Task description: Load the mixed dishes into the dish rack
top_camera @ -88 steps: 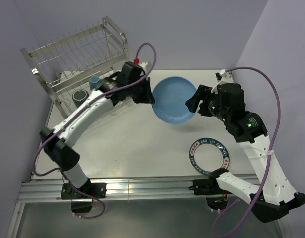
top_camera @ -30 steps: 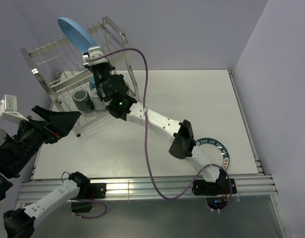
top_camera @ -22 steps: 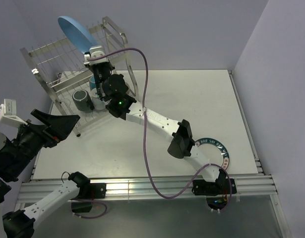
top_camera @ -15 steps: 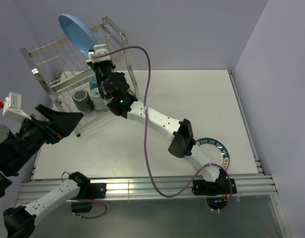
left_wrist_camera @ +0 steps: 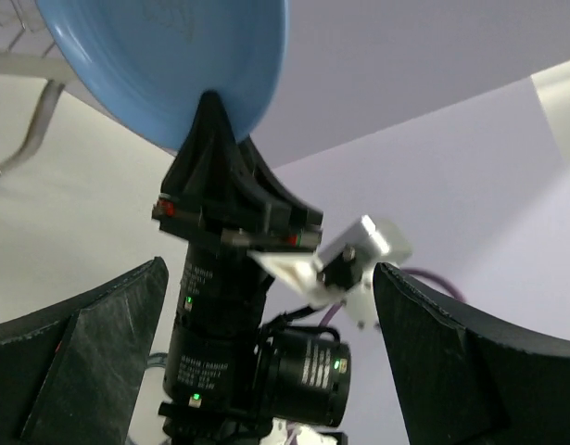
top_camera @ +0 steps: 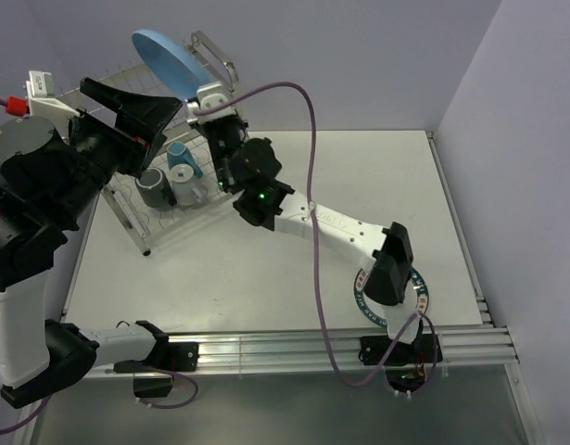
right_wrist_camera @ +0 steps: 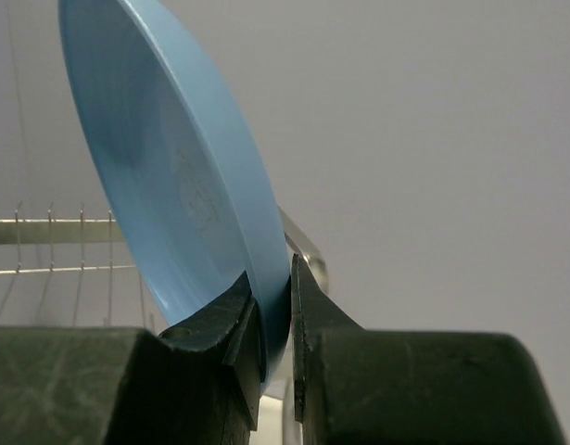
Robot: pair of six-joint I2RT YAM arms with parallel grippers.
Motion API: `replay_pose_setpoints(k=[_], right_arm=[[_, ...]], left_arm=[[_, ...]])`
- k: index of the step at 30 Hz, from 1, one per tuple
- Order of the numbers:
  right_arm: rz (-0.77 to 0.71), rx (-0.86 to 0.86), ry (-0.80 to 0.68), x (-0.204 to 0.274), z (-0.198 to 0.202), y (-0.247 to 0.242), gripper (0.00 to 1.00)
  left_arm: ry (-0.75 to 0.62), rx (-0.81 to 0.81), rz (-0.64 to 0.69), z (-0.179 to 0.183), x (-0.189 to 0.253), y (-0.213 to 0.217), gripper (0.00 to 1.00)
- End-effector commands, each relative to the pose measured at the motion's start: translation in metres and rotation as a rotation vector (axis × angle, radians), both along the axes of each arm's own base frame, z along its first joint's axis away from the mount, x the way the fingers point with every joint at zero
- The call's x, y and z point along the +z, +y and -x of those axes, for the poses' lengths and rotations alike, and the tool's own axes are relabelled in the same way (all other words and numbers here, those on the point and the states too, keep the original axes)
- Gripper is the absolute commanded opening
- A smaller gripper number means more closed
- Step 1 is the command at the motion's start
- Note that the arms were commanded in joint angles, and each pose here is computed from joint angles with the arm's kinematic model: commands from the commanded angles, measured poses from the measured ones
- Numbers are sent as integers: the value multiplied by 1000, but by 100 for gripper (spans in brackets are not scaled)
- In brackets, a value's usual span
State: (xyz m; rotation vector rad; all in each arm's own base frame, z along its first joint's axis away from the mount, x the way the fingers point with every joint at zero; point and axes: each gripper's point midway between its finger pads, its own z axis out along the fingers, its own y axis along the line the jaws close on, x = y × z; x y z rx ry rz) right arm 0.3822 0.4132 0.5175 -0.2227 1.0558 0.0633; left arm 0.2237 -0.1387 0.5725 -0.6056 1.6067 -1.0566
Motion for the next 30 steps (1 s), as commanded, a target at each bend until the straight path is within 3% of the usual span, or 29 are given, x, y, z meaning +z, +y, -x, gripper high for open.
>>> replay_pose_setpoints(k=[1, 4, 5, 7, 8, 12, 16, 25, 26, 29, 30], right_arm=[[-59, -21, -108, 34, 34, -46, 0], [-35, 12, -131, 39, 63, -62, 0], [20, 14, -108, 15, 66, -57, 0], [2, 15, -122, 18, 88, -74, 0], [43, 27, -102, -2, 93, -72, 0], [45, 86, -91, -4, 130, -88, 0], [52, 79, -101, -5, 148, -102, 0], [150, 104, -114, -22, 173, -109, 0], [157, 104, -118, -23, 174, -109, 0], [202, 98, -127, -26, 175, -109, 0], [206, 93, -129, -28, 175, -109, 0]], left_arm=[[-34, -2, 256, 3, 33, -1, 99], [-11, 17, 314, -1, 33, 2, 99], [20, 30, 344, -6, 25, 1, 99], [-34, 40, 400, -2, 36, 10, 99], [-3, 48, 410, -9, 24, 7, 99], [122, 25, 402, -19, -9, -5, 99], [208, -20, 400, -27, -41, -20, 99], [196, -36, 423, -36, -39, -24, 99], [177, -41, 430, -37, -34, -25, 96], [114, -72, 456, -34, -20, -25, 74], [121, -89, 460, -35, -25, -29, 54]])
